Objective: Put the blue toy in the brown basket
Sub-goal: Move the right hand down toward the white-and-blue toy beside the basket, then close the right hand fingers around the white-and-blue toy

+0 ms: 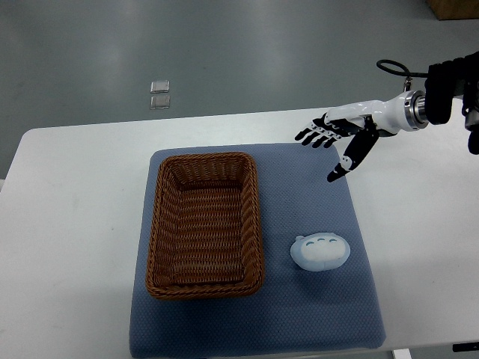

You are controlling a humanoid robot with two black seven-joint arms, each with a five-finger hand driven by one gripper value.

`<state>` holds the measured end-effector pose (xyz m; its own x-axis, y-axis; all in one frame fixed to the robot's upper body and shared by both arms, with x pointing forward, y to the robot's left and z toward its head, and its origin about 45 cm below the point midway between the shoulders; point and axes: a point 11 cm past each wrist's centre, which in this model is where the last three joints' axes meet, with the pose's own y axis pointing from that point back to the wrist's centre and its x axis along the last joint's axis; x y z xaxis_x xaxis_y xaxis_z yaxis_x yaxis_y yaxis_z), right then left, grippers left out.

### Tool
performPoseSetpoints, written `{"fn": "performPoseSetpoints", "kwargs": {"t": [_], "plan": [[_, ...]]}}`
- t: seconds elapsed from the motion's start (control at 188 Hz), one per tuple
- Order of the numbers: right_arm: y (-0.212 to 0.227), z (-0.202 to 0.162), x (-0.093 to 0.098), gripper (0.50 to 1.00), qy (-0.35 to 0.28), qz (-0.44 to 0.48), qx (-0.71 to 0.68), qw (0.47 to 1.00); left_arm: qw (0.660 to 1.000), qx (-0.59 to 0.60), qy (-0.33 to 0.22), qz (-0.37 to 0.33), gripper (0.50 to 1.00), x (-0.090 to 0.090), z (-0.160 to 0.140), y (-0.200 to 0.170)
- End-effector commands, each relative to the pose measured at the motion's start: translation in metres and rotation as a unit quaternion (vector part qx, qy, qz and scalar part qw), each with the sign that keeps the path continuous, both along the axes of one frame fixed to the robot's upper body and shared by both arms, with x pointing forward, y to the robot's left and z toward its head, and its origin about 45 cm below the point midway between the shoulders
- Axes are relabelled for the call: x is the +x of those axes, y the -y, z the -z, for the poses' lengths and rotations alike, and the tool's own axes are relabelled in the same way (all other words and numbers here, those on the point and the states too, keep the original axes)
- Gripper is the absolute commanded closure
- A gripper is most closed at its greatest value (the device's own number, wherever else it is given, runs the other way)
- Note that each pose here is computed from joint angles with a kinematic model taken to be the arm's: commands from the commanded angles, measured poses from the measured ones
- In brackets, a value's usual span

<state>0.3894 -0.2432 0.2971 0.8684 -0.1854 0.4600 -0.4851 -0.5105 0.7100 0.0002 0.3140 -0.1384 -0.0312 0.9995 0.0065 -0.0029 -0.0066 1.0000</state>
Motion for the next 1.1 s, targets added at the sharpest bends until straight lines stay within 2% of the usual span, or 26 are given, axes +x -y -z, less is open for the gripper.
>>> {"fn": "performPoseSetpoints", "kwargs": {"t": [0.0,0.181,0.303,0.756,1.097], "plan": [[0.004,0.003,-0.014,0.589,-0.009,-0.016,-0.033,0.999,1.000,0.001,0.001,0.000,0.500,0.001,0.000,0.000],[-0.007,0.006,-0.040,0.589,-0.028,-0.042,-0.018,0.999,1.000,-0.001,0.003,0.001,0.500,0.004,0.000,0.000],[-0.008,0.027,-0.053,0.589,-0.058,-0.038,-0.003,0.998,1.000,0.001,0.003,0.002,0.500,0.004,0.000,0.000],[-0.011,0.076,-0.073,0.591,-0.078,-0.021,0.006,0.997,1.000,0.001,0.002,0.002,0.500,0.004,0.000,0.000],[-0.015,0.091,-0.077,0.591,-0.079,-0.025,0.006,0.997,1.000,0.002,0.002,0.001,0.500,0.004,0.000,-0.001]]}}
